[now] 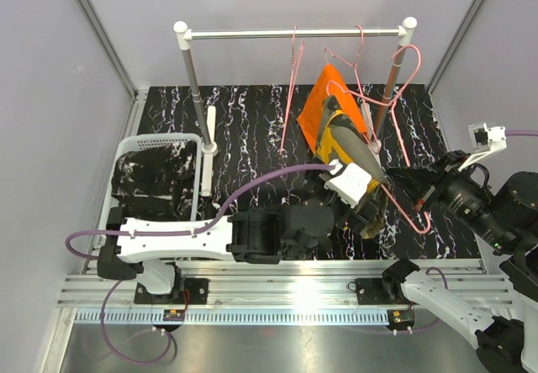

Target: Remove the trousers from the hanger

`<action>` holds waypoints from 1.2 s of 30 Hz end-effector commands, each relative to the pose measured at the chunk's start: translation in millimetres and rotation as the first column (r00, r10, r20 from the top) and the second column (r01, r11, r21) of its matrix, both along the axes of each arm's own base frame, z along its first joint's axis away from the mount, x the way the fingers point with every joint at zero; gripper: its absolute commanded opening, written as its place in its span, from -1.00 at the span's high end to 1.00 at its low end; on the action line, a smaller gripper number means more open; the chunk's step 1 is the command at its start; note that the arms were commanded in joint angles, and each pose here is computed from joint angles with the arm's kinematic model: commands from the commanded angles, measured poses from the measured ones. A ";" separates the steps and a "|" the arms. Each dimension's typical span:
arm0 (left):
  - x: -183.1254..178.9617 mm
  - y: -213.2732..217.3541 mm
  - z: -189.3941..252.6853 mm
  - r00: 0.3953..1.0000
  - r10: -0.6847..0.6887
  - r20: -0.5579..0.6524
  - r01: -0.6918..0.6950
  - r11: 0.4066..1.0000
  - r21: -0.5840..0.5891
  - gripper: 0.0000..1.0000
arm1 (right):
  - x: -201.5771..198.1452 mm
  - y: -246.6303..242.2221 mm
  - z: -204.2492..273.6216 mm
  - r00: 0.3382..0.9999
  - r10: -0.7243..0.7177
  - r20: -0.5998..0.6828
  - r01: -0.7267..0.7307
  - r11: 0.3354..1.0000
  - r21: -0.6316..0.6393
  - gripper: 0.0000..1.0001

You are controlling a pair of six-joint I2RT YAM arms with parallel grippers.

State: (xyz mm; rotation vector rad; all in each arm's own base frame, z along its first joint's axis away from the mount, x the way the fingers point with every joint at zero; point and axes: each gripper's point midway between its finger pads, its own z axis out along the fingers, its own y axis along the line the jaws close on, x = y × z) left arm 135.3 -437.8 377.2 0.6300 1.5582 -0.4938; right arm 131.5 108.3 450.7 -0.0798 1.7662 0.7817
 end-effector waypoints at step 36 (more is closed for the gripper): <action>23.2 -11.5 2.4 1.000 0.013 -0.019 -0.012 0.999 0.045 -0.57 | -14.4 -6.8 88.9 0.963 -0.001 0.269 -0.035 0.991 0.129 1.00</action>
